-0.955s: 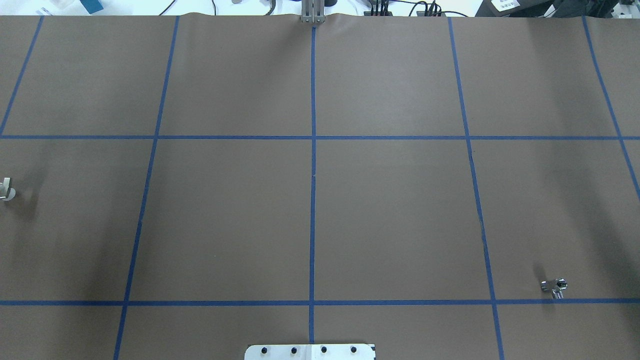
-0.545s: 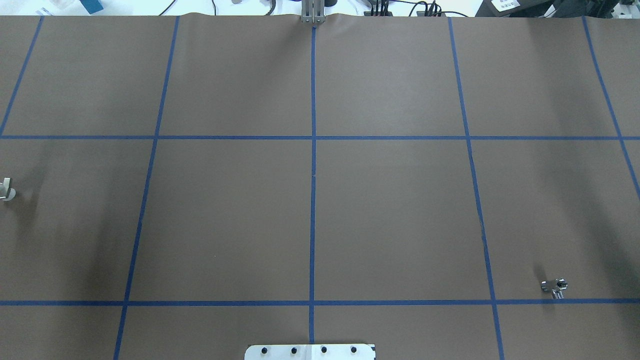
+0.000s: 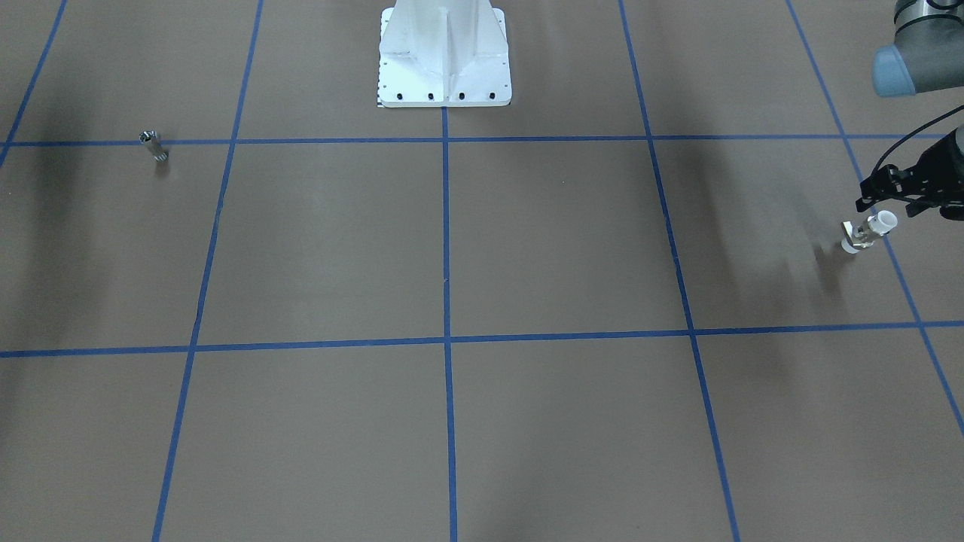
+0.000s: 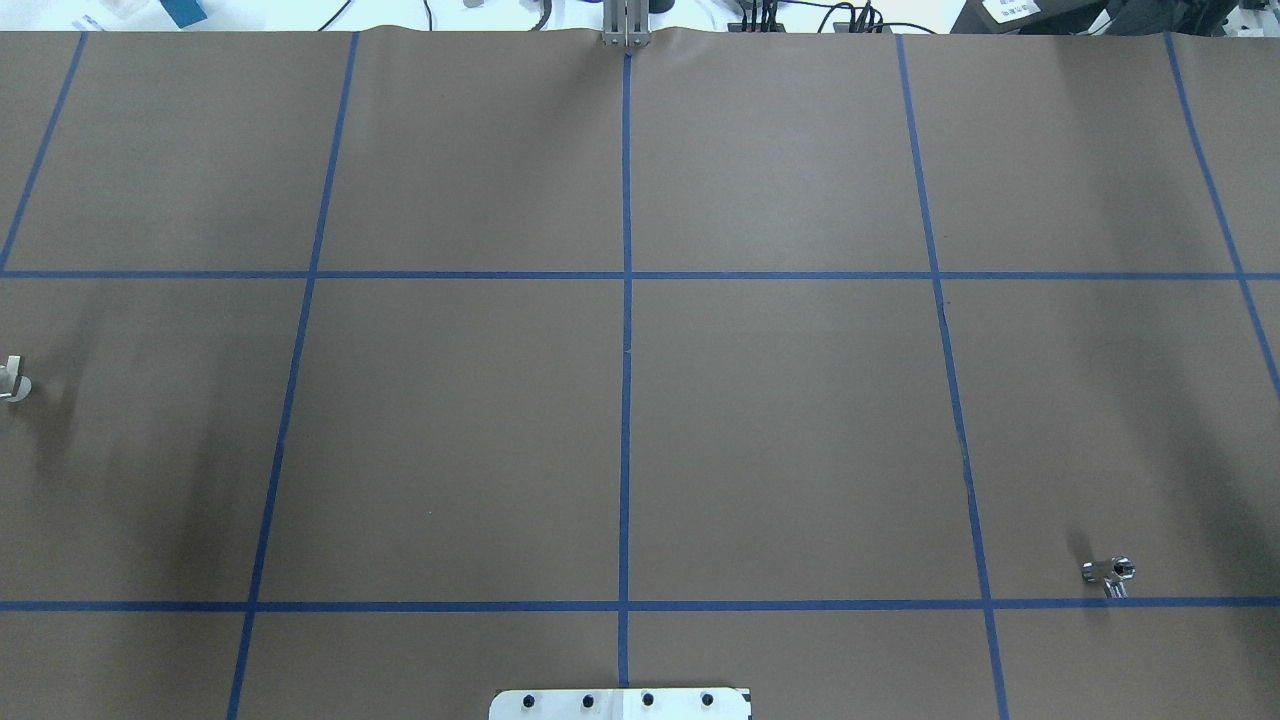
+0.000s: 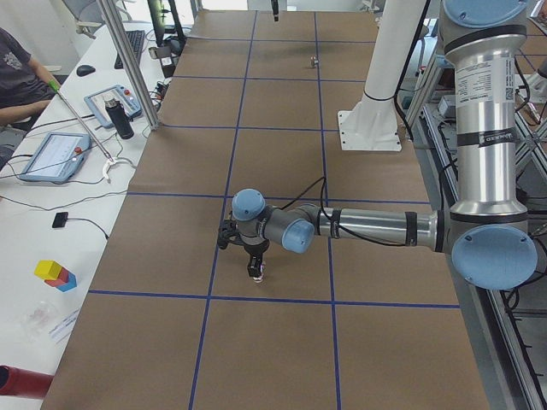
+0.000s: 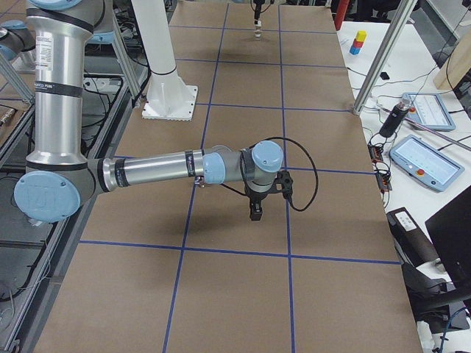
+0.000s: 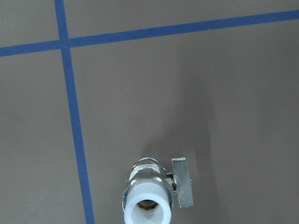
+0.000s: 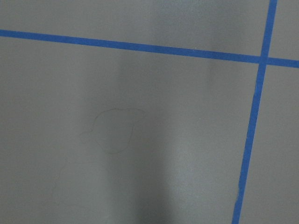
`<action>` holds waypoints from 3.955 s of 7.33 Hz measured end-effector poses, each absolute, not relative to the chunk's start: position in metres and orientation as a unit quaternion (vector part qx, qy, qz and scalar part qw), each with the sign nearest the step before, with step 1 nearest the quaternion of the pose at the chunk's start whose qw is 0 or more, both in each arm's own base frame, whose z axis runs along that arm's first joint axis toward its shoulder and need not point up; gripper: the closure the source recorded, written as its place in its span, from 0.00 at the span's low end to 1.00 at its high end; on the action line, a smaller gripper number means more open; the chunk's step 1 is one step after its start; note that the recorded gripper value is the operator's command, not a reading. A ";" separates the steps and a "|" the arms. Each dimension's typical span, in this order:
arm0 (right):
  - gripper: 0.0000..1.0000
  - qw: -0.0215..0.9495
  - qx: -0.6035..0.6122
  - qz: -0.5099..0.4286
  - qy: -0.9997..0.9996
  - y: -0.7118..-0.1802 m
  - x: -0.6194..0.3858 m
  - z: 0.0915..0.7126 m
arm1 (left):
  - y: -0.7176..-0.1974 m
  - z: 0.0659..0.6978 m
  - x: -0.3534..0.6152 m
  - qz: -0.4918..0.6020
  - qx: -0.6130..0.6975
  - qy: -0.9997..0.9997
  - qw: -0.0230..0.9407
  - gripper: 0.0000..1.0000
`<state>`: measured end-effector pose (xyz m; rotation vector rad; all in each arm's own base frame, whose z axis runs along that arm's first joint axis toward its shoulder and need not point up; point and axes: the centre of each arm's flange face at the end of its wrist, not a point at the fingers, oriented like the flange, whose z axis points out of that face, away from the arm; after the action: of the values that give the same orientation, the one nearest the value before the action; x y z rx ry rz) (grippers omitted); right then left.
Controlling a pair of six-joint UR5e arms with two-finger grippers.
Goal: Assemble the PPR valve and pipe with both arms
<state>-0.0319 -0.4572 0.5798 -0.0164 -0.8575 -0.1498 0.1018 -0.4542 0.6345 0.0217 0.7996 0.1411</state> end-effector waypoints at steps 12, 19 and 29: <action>0.01 0.907 -0.015 -0.063 -0.416 -0.458 -0.039 0.575 | -0.463 0.649 0.106 0.067 0.004 0.387 0.919 1.00; 0.01 0.907 -0.012 -0.065 -0.416 -0.458 -0.040 0.572 | -0.489 0.472 0.145 0.006 -0.007 0.412 0.911 1.00; 0.01 0.906 0.006 -0.074 -0.417 -0.457 -0.041 0.571 | -0.476 0.134 0.541 -0.162 -0.095 0.407 0.894 1.00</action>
<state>-0.0407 -0.4575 0.5706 0.0121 -0.8603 -0.1528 0.5411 -0.4757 0.1341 -0.1980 0.8448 -0.3369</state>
